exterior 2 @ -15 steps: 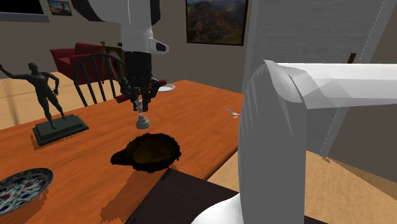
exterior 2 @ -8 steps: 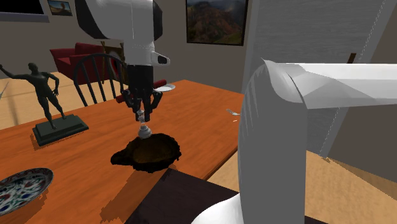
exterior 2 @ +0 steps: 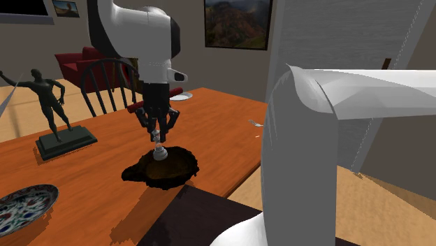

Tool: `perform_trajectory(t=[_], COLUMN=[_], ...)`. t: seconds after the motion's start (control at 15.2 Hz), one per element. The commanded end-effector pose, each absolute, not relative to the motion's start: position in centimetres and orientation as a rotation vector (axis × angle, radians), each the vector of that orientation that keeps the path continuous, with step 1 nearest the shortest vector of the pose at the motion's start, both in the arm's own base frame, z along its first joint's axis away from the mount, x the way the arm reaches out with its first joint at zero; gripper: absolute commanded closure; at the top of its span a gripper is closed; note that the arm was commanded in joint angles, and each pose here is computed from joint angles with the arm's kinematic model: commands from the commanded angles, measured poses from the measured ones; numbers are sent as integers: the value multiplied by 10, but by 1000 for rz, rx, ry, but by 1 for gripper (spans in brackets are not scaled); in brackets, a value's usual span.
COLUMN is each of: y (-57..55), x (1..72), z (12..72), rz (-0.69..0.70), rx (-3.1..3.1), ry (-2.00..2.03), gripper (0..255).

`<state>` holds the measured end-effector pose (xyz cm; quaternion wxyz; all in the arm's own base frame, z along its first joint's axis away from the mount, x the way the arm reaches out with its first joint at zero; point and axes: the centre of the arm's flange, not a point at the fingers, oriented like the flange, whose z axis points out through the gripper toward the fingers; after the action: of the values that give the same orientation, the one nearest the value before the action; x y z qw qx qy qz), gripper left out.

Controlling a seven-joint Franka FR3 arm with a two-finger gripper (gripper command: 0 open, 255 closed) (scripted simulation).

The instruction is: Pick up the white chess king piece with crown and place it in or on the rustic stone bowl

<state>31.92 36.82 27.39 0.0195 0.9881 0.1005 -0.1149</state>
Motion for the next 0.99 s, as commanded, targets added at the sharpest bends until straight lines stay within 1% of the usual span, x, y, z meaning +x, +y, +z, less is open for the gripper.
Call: perform_trajectory(t=[0.0, 0.2, 0.26, 0.59, 0.86, 0.92], y=[368, 368, 368, 368, 371, 371], x=[319, 319, 319, 319, 330, 330], z=[273, 273, 273, 273, 322, 322], rz=[-356, -356, -356, -356, -356, -356], rx=[3066, 3066, 3066, 3066, 3066, 3066], ry=[312, 312, 312, 312, 312, 312], gripper=[255, 255, 0, 0, 0, 0])
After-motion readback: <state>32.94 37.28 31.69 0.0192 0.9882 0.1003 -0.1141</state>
